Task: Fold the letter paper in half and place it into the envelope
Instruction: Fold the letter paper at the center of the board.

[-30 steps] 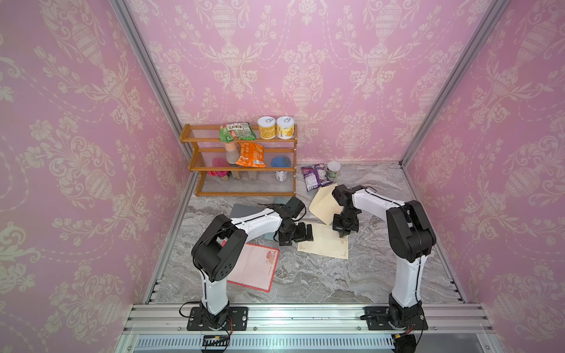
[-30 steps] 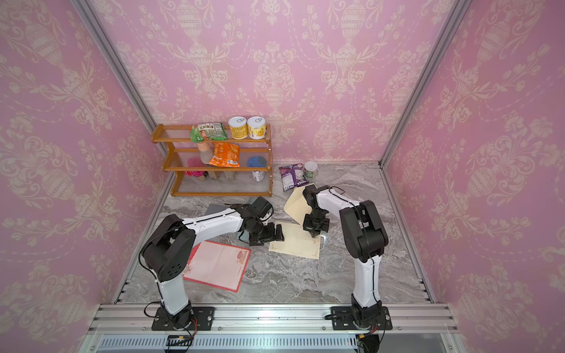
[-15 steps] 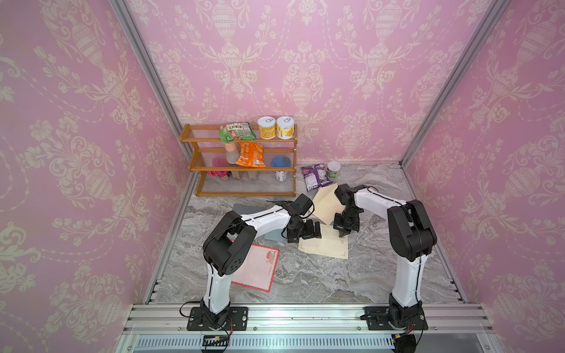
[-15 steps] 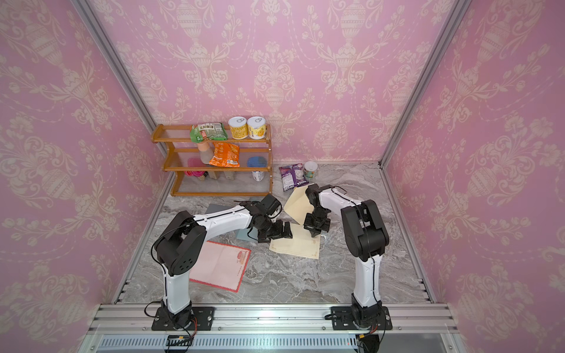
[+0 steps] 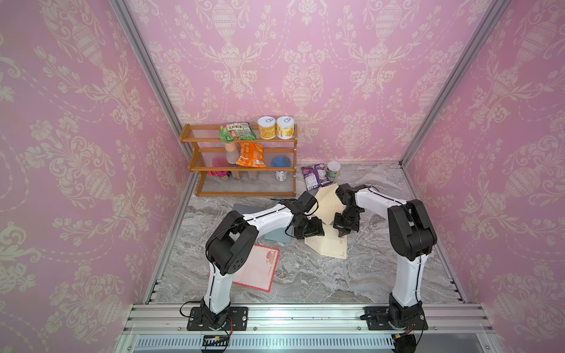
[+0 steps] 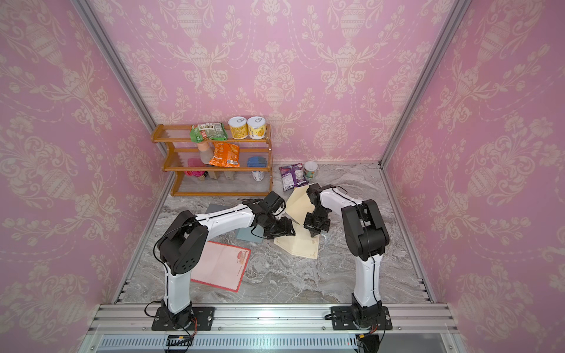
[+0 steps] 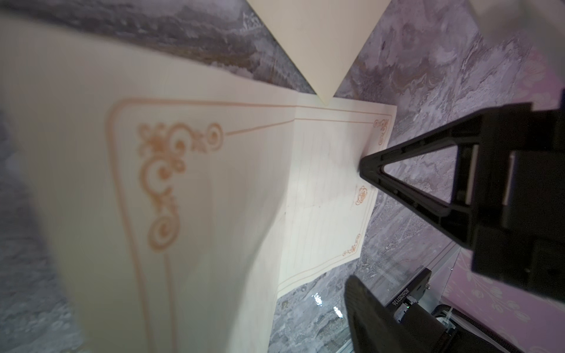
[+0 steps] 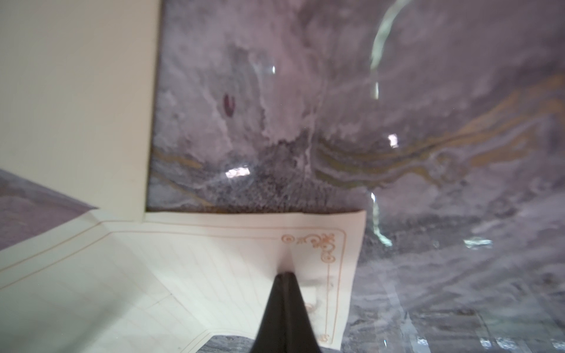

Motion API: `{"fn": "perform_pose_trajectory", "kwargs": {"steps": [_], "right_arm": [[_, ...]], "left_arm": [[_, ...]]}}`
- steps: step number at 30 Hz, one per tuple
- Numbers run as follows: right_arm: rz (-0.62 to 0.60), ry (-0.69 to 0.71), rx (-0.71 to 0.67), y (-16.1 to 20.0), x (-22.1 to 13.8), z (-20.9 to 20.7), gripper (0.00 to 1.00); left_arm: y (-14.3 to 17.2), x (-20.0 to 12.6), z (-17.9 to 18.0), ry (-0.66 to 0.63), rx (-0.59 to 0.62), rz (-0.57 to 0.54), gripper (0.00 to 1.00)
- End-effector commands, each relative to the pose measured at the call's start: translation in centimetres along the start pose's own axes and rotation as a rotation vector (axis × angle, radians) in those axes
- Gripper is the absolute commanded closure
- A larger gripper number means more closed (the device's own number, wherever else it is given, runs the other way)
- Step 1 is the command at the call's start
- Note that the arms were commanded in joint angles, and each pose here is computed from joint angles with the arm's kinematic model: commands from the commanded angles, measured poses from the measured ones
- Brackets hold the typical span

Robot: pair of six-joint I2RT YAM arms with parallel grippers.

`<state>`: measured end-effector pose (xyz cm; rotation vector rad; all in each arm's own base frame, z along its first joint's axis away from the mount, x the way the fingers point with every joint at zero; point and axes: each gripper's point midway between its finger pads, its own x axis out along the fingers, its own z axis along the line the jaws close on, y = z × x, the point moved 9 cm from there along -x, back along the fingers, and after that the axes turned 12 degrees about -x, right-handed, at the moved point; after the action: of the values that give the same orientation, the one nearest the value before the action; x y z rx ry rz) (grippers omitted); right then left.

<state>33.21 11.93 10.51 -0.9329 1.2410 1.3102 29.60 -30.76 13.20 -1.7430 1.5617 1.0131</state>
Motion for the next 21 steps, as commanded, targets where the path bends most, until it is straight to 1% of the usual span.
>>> {"fn": "perform_pose_trajectory", "kwargs": {"steps": [1,3,4,6,10,17,21], "right_arm": [[-0.007,-0.021,0.011,-0.5,0.9,0.3,1.0],[-0.028,-0.047,0.006,-0.2,-0.1,0.6,1.0],[-0.035,-0.061,0.006,-0.1,-0.5,0.7,1.0],[-0.046,-0.097,0.005,0.3,-1.2,0.9,1.0],[-0.05,-0.158,0.02,0.6,-1.3,1.3,1.0],[-0.044,-0.229,0.057,0.1,0.0,1.8,1.0],[-0.031,-0.231,0.065,-0.3,1.0,2.0,1.0]], "left_arm": [[-0.1,0.0,-0.5,-0.017,0.032,0.005,0.55],[-0.4,-0.3,-0.6,-0.047,0.061,0.002,0.75],[-0.4,-0.4,-0.6,-0.061,0.074,0.002,0.84],[-0.4,-0.8,-0.7,-0.092,0.106,-0.006,0.94],[-0.4,-1.6,-0.3,-0.155,0.141,-0.014,1.0],[-0.1,-2.4,0.8,-0.25,0.158,-0.021,1.0],[0.0,-2.8,0.6,-0.244,0.154,-0.031,1.0]]}}
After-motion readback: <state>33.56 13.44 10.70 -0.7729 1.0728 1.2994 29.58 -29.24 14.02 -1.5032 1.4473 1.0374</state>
